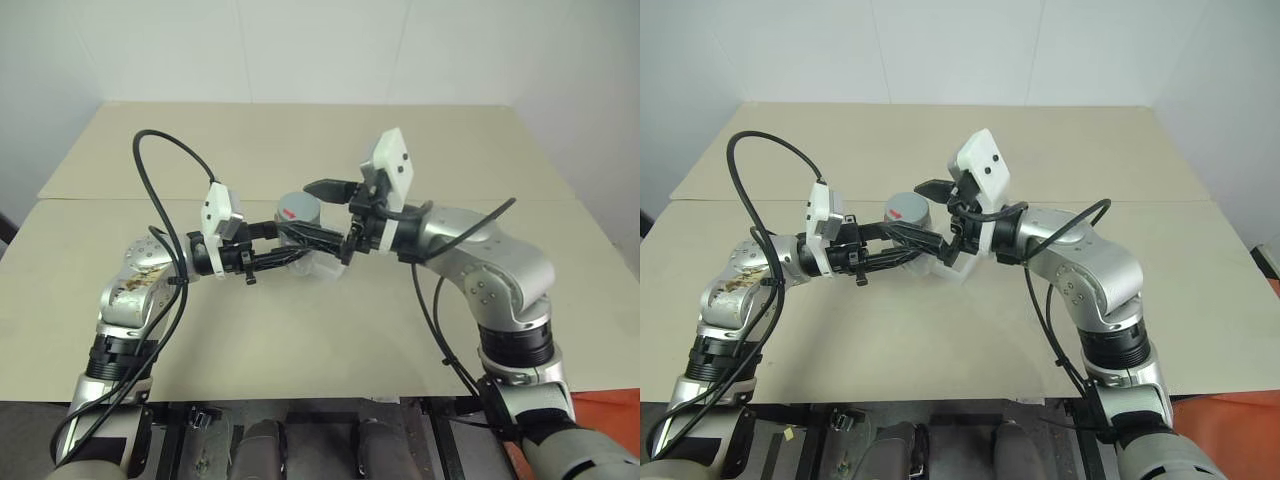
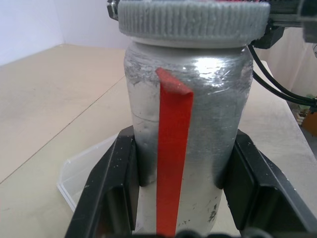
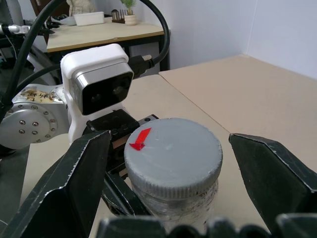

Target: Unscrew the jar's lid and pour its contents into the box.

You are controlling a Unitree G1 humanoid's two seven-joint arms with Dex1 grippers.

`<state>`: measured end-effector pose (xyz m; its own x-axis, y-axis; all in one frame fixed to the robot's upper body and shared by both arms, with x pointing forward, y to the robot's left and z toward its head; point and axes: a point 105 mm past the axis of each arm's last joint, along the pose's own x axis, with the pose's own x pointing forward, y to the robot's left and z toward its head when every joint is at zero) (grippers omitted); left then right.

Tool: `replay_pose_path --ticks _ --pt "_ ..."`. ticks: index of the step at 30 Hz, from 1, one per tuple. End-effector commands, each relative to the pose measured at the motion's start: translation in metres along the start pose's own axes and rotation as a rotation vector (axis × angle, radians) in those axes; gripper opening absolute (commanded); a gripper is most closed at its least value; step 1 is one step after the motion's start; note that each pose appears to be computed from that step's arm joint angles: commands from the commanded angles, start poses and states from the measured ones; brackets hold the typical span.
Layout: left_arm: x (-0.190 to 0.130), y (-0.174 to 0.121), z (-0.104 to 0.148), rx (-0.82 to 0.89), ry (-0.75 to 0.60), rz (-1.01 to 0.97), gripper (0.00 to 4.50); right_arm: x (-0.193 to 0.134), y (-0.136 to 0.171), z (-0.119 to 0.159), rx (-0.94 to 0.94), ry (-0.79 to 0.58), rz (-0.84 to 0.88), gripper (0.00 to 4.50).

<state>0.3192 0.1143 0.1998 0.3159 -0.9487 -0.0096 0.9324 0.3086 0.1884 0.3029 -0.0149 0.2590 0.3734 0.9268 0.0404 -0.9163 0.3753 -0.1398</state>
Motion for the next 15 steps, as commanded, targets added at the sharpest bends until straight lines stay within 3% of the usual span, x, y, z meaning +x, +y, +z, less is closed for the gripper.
replay_pose_path --ticks 1,4,10,15 --pt "0.0019 -0.0038 0.0118 0.048 -0.03 -0.019 1.96 0.0026 0.0029 0.0133 -0.04 -0.04 0.01 4.46" --pt "0.0013 -0.0044 0.0114 0.047 -0.029 -0.018 1.96 0.0033 0.003 0.012 -0.031 -0.035 0.015 4.46" --pt "0.0004 -0.0042 0.0112 0.046 -0.027 -0.014 1.96 0.0047 0.0022 0.0103 -0.028 -0.031 0.009 2.78" --pt "0.0 -0.0042 0.0103 0.04 -0.024 -0.013 1.96 0.004 0.0018 0.0122 -0.031 -0.036 0.005 2.78"
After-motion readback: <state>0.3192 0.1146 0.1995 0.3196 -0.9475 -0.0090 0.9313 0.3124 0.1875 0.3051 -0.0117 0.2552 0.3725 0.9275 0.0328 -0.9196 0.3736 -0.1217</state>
